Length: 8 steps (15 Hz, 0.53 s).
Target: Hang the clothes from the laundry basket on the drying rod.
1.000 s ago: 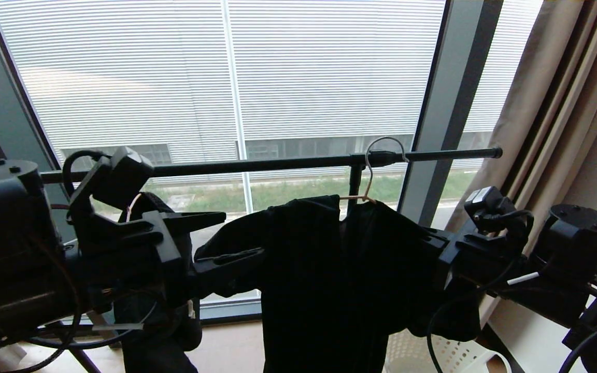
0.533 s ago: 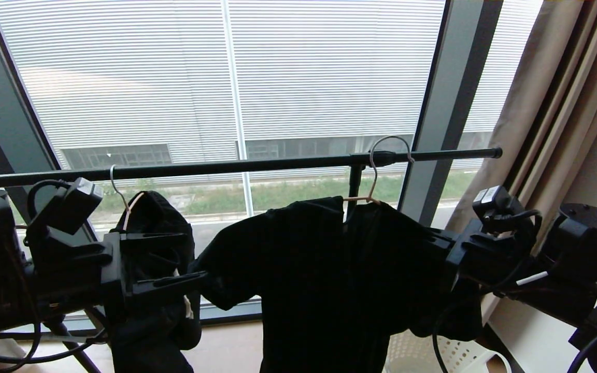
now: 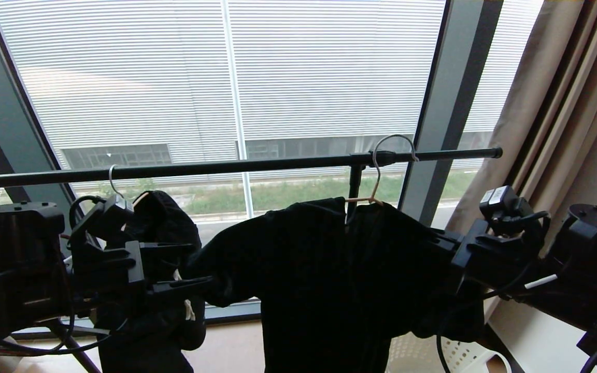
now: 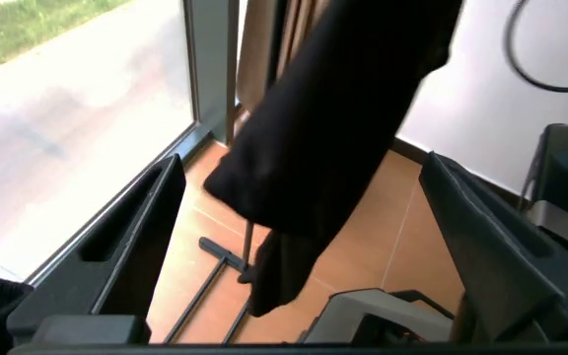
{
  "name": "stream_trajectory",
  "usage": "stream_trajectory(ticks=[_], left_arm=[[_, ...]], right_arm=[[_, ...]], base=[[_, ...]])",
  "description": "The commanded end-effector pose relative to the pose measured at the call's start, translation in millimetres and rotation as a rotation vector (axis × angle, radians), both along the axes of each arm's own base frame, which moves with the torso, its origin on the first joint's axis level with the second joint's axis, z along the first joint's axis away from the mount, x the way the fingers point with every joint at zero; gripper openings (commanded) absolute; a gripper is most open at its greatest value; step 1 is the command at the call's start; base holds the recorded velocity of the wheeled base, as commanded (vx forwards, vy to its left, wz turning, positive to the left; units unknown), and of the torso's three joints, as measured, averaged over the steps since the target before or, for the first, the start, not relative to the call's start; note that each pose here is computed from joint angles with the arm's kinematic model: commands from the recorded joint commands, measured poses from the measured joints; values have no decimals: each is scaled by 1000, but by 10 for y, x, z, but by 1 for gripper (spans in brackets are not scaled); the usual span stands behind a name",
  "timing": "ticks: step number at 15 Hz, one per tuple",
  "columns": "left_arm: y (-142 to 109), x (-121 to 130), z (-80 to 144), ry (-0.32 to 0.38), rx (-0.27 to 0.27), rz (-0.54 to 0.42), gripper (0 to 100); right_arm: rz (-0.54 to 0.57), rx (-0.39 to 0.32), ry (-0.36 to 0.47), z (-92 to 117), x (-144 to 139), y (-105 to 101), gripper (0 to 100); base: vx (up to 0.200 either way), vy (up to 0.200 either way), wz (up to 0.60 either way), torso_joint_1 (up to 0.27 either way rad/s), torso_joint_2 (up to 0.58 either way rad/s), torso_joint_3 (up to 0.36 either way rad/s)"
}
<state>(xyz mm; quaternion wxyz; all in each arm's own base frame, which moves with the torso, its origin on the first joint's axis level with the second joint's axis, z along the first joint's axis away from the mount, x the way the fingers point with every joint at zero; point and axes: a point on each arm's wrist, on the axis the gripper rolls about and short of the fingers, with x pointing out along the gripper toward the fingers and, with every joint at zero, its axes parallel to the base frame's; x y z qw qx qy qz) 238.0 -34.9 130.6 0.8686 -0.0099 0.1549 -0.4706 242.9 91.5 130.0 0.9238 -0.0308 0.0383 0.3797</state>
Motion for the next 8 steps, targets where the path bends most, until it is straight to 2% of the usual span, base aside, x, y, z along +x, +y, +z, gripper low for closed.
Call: stream_trajectory(ticks=[1, 2, 3, 8], left_arm=[[-35, 77, -91, 40, -3, -8, 100], [-51, 85, -85, 46, -8, -9, 100], [-63, 89, -89, 51, -10, -13, 0], [-37, 68, -89, 54, -11, -1, 0]], right_arm=[[6, 2, -7, 20, -30, -1, 0], [8, 1, -4, 14, -39, -4, 0], [6, 1, -4, 14, -38, -7, 0], [5, -1, -2, 5, -25, -4, 0]], base=[[0, 0, 0, 0, 0, 0], [0, 0, 0, 0, 0, 0], [0, 0, 0, 0, 0, 0], [0, 0, 0, 0, 0, 0]])
